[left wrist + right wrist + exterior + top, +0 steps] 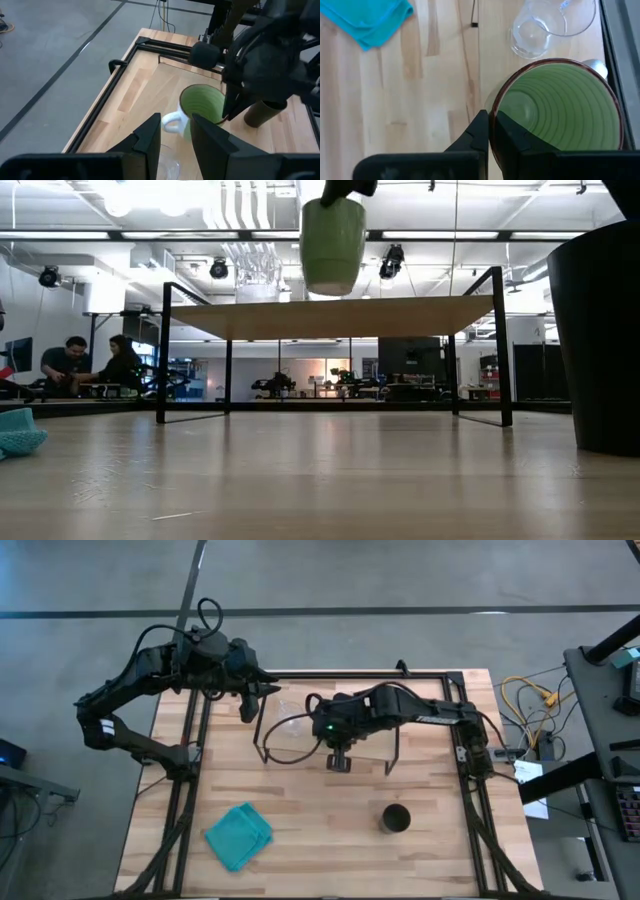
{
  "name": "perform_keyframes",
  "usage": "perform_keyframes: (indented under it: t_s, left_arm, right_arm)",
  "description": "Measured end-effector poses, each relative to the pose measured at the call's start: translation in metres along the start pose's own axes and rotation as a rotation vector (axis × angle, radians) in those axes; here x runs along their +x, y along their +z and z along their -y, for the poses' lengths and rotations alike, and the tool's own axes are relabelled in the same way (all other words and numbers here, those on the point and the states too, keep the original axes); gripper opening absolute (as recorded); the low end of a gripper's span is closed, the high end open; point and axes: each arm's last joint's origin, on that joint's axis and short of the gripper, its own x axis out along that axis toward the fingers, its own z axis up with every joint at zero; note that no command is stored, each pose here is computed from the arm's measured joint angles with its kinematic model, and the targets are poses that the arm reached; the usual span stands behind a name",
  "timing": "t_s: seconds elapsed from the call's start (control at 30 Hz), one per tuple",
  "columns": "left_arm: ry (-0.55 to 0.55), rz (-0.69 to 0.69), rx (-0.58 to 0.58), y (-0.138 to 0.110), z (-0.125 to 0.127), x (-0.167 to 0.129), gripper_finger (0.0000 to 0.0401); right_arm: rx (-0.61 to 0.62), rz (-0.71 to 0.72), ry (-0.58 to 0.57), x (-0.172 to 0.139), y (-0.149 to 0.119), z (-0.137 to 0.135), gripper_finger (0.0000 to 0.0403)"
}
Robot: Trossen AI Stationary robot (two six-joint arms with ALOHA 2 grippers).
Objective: Stack small to large cups/mugs on shelf
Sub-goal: Put the green mug on the shelf
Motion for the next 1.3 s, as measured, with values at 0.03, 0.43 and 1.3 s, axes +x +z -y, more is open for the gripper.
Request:
perform_keyframes:
  t_s: [0.03, 0.43, 1.3]
  left_arm:
    - [0.000, 0.000, 0.000, 0.000, 0.000, 0.000, 0.0091]
    - [0.000, 0.000, 0.008, 0.000, 0.000, 0.000, 0.0091]
    - [0.001, 0.001, 0.008, 0.000, 0.000, 0.000, 0.0091]
  right_arm:
    - [-0.005, -0.005, -0.002, 0.001, 0.000, 0.001, 0.0011]
    - [0.007, -0.040, -0.018, 0.004, -0.002, 0.018, 0.0011]
    - [0.015, -0.068, -0.028, 0.022, 0.002, 0.029, 0.0012]
